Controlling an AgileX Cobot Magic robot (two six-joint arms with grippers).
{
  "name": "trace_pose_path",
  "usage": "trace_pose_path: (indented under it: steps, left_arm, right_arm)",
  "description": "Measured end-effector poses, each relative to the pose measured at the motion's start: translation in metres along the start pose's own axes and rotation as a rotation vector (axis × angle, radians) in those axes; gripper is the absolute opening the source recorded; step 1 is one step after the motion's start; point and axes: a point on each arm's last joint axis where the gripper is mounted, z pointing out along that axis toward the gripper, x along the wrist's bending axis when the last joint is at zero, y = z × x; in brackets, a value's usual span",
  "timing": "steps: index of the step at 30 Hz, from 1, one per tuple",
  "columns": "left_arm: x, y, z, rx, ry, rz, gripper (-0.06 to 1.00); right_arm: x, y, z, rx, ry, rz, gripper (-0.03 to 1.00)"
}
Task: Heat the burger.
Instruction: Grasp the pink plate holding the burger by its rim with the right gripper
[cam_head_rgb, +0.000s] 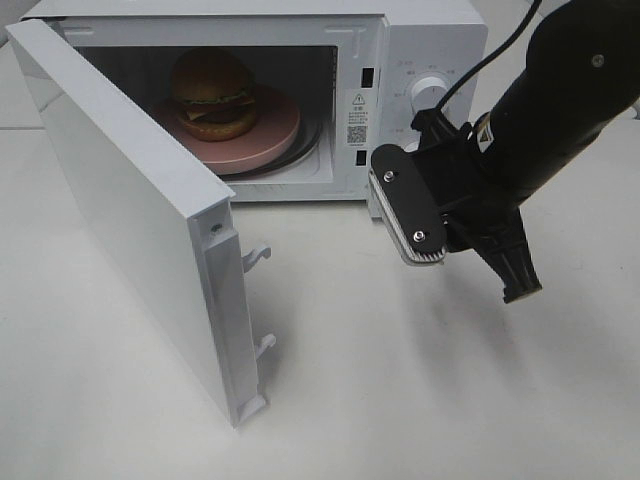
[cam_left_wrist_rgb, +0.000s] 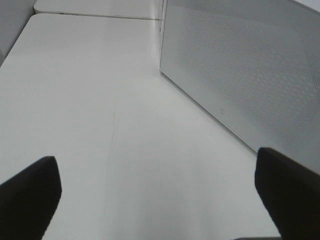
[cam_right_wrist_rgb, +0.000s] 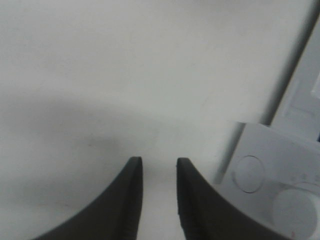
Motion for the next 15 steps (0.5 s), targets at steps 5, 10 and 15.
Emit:
trace_pose_path:
  steps: [5,10,15]
  left_arm:
    - [0.000,0.000,0.000,0.000,0.000,0.000,0.99]
    - [0.000,0.000,0.000,0.000,0.000,0.000,0.99]
    - [0.000,0.000,0.000,0.000,0.000,0.000,0.99]
  right_arm:
    - [-0.008,0.002,-0.001,-0.015,-0.082,-0.014,0.48]
    - [-0.012,0.003,-0.001,-0.027,-0.126,-0.014,0.77]
    - [-0.014,0.003,-0.002,-0.031,-0.146,-0.016,0.90]
